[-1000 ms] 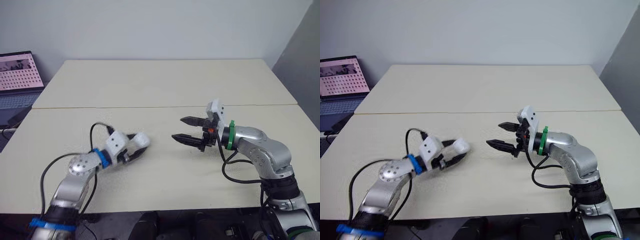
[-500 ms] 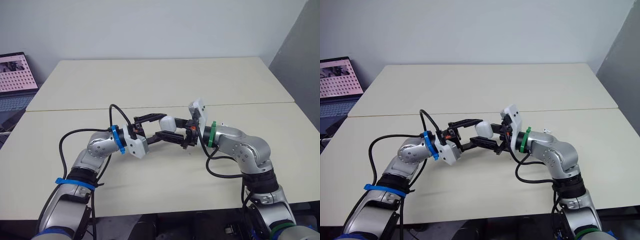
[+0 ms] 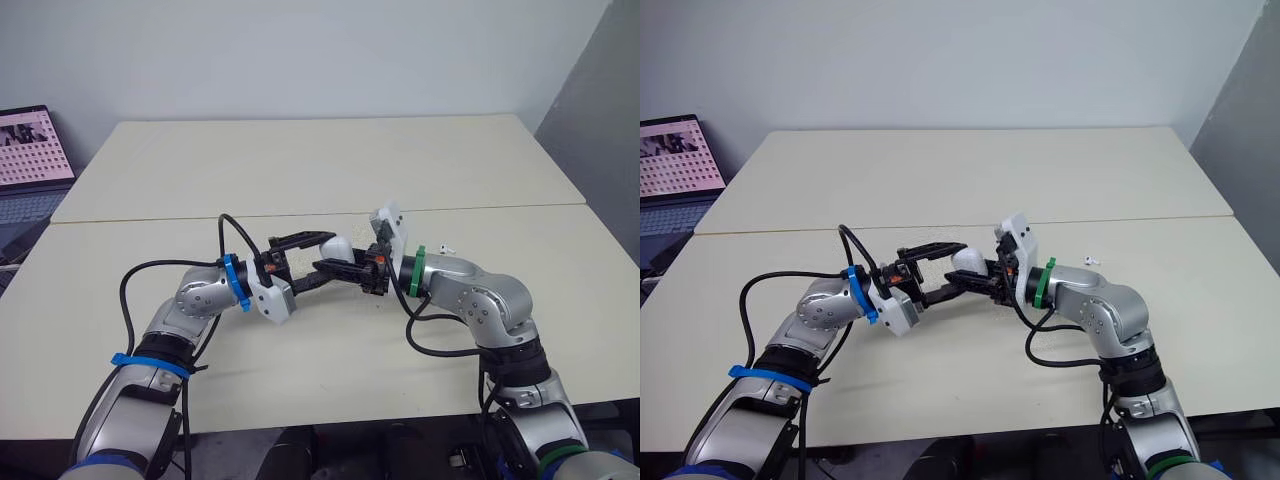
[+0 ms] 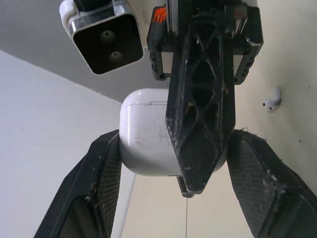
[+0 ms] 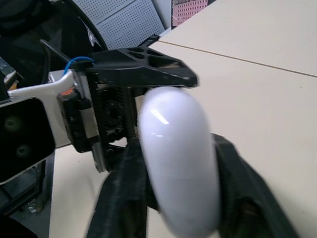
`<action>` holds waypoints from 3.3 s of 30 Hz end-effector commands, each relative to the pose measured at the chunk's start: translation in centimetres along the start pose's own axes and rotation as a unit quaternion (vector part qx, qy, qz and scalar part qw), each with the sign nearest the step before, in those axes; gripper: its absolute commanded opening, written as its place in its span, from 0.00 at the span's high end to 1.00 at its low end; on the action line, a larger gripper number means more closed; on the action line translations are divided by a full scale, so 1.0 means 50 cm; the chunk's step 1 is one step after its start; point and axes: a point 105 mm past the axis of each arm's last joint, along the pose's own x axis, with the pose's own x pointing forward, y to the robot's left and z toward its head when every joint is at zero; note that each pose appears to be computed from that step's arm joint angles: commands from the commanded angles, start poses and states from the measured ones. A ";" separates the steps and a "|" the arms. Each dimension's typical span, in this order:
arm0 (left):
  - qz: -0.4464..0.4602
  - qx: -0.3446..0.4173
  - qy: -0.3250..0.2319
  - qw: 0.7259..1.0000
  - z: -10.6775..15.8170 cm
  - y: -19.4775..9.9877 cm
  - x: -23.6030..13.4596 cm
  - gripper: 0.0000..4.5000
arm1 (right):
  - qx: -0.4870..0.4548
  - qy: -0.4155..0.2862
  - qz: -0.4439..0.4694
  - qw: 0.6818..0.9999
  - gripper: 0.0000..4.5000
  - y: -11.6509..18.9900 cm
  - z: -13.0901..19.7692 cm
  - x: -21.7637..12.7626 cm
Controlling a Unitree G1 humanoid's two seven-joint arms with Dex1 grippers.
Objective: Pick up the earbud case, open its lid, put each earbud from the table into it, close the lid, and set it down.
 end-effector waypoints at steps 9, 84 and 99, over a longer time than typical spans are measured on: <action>0.011 0.009 -0.017 1.000 0.007 0.018 0.002 0.04 | -0.017 -0.022 -0.010 1.000 0.81 -0.016 0.022 -0.006; -0.063 -0.589 0.030 0.805 -0.052 0.067 0.032 0.84 | -0.238 0.011 -0.205 0.949 0.00 -0.055 0.055 -0.129; -0.074 -0.615 0.020 0.784 -0.021 0.038 0.044 0.84 | -0.114 -0.096 -0.240 0.959 0.00 -0.061 0.112 -0.125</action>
